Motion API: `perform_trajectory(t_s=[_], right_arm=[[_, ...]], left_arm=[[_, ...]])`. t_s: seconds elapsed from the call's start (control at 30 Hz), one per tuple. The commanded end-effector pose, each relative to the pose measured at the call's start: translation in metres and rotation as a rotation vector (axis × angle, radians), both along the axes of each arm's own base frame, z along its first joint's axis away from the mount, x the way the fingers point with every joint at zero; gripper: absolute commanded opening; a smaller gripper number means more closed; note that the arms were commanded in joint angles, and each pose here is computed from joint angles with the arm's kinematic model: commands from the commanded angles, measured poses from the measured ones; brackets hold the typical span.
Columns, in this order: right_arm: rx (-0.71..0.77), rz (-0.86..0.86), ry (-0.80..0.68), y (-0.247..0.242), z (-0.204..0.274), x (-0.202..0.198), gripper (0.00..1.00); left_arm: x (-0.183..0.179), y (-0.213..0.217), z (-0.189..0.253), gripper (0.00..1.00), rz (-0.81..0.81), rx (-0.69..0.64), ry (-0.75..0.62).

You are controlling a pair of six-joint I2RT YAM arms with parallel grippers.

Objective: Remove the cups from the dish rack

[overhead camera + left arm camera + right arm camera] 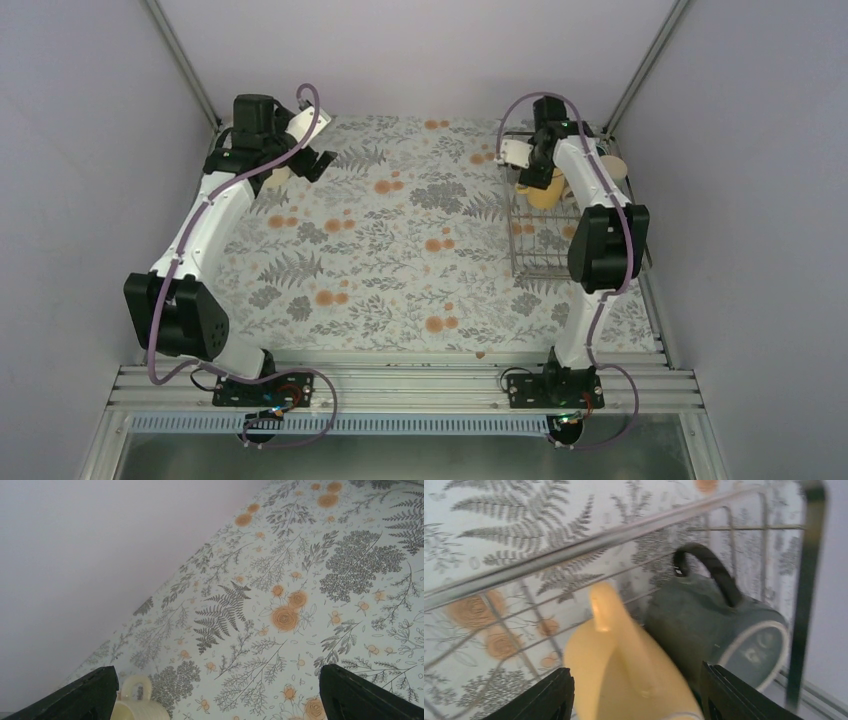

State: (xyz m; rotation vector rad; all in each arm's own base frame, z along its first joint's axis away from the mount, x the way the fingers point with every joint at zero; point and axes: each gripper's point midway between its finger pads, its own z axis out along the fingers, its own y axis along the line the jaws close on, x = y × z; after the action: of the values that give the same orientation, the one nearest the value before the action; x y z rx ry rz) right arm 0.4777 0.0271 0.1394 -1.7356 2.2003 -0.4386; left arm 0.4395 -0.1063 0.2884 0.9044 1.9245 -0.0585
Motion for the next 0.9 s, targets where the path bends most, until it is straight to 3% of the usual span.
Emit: perform_trajectory(t_s=[0.0,0.13,0.23,0.43,0.53,0.87], right_arm=[[0.059,-0.068,-0.034,-0.006,0.021,0.014,0.65],[0.072,-0.204,-0.091,-0.023,0.027,0.035,0.67],[0.173,-0.303,-0.035,-0.029,0.037,0.041,0.69],[0.268,-0.397,0.11,-0.036,0.021,0.015,0.75],[0.316,-0.449,0.15,-0.042,0.016,0.004,0.89],[0.434,-0.482,0.174,-0.056,0.016,-0.004,0.95]], left_arm=[[0.001,0.0,0.008,1.0,0.0,0.002,-0.041],[0.0,-0.002,0.007,1.0,-0.008,-0.014,-0.027],[-0.002,-0.004,0.003,1.0,-0.022,-0.011,-0.016],[-0.004,-0.009,-0.007,1.0,-0.053,-0.023,0.033],[-0.005,-0.012,-0.008,1.0,-0.062,-0.036,0.043],[-0.006,-0.014,-0.009,1.0,-0.067,-0.054,0.056]])
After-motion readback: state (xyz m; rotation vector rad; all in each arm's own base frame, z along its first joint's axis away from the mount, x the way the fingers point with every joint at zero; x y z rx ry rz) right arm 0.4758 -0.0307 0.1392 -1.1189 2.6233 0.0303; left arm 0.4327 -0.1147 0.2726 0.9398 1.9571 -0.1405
